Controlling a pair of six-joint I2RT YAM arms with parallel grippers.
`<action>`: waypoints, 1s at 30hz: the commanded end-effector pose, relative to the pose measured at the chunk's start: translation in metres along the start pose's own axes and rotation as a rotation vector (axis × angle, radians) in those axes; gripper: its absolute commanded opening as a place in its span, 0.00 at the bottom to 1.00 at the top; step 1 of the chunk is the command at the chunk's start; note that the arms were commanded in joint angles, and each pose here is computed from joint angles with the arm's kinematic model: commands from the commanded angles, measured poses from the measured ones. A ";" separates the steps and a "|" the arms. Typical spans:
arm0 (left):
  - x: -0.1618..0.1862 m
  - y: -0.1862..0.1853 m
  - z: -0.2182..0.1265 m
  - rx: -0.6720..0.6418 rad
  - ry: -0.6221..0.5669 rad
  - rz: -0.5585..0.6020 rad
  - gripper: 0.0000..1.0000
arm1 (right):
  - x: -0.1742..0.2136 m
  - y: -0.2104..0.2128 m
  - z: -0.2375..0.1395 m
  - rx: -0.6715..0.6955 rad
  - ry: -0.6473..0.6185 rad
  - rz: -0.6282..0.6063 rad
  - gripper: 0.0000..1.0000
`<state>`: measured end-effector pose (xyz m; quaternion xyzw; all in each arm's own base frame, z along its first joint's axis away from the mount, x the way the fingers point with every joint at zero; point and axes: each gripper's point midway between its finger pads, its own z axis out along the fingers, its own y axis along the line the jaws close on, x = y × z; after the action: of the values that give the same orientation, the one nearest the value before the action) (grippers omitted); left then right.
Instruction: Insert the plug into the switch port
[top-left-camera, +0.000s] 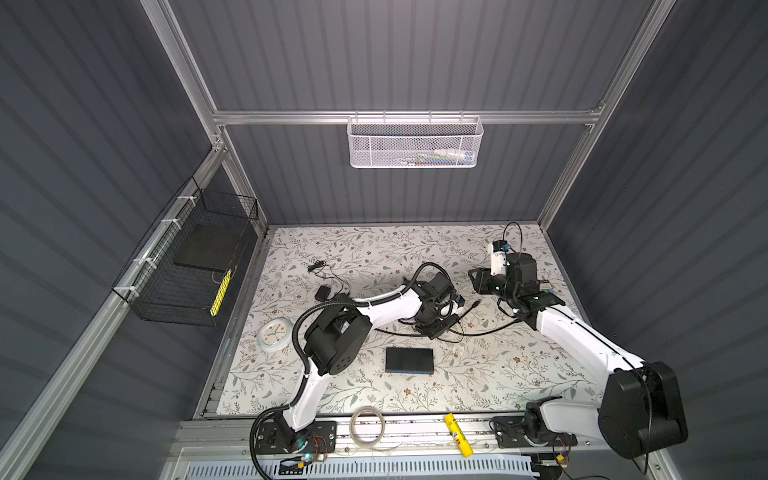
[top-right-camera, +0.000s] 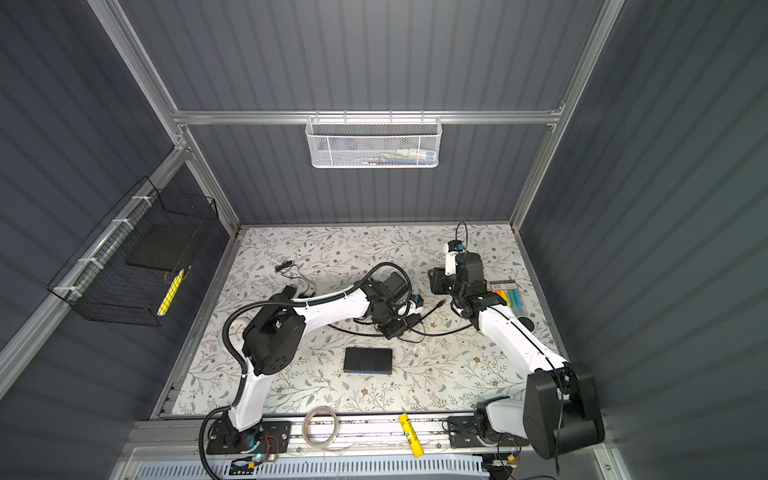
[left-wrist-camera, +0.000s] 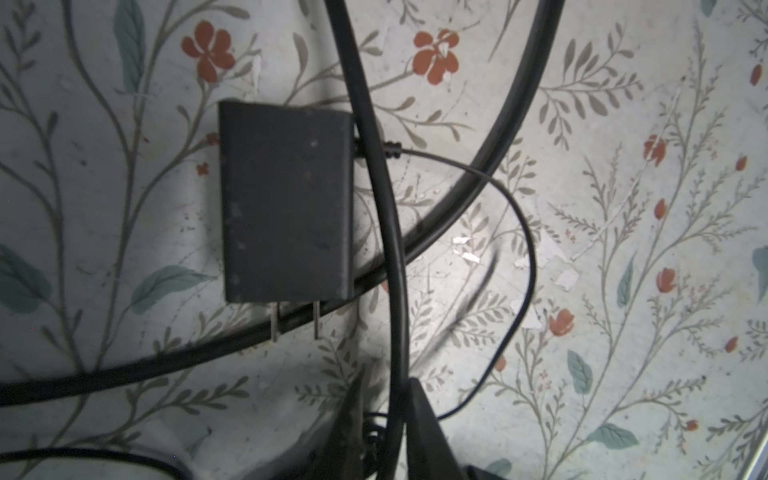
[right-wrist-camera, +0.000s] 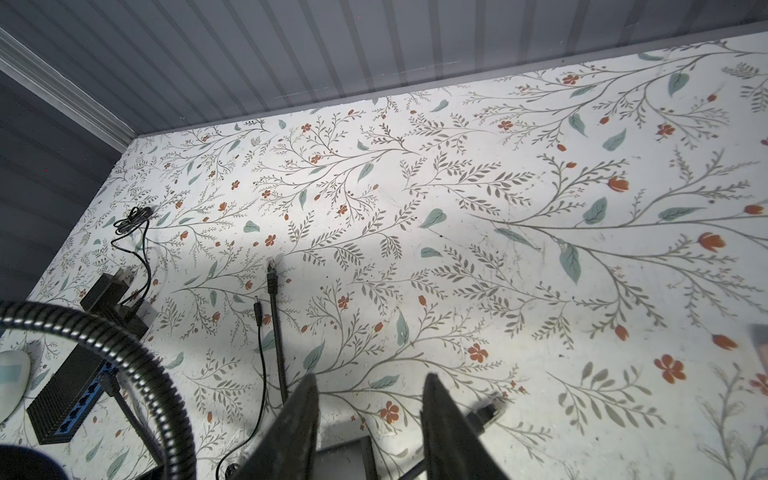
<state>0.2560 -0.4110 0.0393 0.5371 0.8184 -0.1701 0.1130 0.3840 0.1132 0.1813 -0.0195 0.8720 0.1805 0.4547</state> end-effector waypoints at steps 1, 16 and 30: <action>-0.027 -0.016 -0.038 0.011 -0.117 0.056 0.18 | -0.004 -0.002 -0.005 0.009 -0.019 0.011 0.42; -0.025 -0.029 -0.051 0.040 -0.180 0.156 0.34 | -0.011 0.004 -0.002 -0.008 0.003 0.022 0.42; -0.008 -0.009 -0.003 0.010 -0.050 0.102 0.41 | 0.000 0.000 -0.001 -0.001 0.012 0.026 0.42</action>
<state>0.2478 -0.4207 0.0475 0.5728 0.7834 -0.1926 0.1453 0.3846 0.1141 0.1862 -0.0148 0.8733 0.1846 0.4506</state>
